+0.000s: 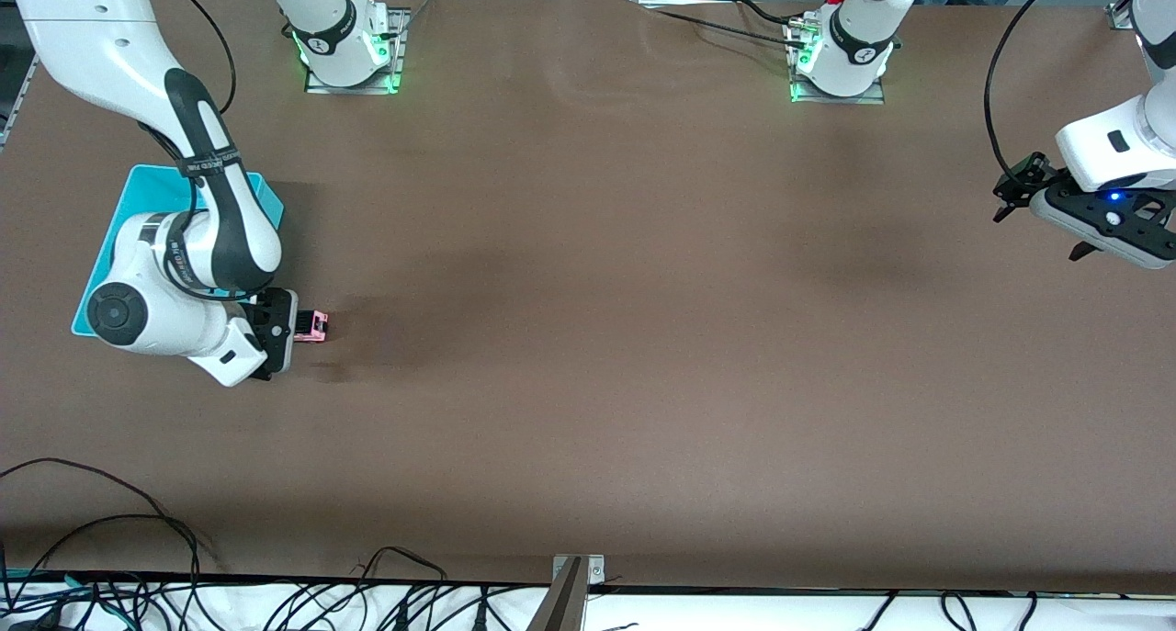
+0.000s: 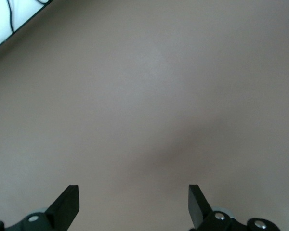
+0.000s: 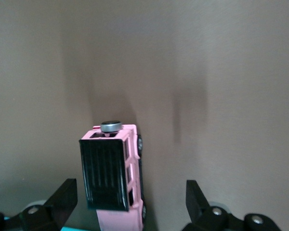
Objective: Wind and store pink jeep toy
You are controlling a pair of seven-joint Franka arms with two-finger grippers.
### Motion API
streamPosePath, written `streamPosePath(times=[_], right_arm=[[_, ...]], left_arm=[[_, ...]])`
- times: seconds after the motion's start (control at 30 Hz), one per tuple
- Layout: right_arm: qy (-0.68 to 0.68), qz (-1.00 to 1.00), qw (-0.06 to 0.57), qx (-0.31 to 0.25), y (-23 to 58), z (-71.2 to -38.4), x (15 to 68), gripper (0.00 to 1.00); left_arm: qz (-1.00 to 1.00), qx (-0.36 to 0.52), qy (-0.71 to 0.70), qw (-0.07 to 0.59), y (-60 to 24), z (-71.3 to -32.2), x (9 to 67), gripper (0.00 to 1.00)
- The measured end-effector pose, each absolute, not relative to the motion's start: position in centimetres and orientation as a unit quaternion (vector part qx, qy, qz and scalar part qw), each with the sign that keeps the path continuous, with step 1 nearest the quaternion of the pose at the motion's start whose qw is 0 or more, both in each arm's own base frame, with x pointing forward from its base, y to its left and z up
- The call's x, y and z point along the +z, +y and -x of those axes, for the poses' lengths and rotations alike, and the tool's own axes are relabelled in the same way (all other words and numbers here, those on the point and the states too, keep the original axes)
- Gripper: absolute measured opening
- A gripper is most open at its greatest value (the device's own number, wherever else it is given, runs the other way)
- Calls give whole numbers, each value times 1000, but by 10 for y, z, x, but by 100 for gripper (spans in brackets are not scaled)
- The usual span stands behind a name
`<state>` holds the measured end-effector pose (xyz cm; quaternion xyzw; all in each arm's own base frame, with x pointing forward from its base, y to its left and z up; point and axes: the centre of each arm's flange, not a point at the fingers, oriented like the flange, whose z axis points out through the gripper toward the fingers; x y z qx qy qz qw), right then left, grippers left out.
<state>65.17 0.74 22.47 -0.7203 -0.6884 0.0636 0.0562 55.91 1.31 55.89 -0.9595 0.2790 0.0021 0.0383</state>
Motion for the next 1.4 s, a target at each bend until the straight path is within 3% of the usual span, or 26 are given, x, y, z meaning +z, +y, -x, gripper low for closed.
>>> streamPosePath(times=[0.53,0.63,0.67,0.77,0.83,1.13,1.4], right_arm=[[-704,706,54,58,-1,-628,191,97],[-704,705,53,57,-1,-628,192,84],[-705,705,53,56,-1,-628,194,73],[-708,703,51,54,-1,-629,198,57],[-709,702,49,52,-1,-629,201,51],[-713,698,43,43,6,-633,218,52],[-730,683,26,14,37,-645,277,52]], left_arm=[[991,16,126,38,-15,-545,626,100],[993,16,111,38,-21,-541,639,100],[994,16,104,38,-24,-539,644,100],[996,14,81,39,-29,-535,658,100],[997,10,66,39,-30,-533,667,100],[999,6,-27,31,-25,-532,673,100],[998,8,-52,31,-26,-534,670,100]])
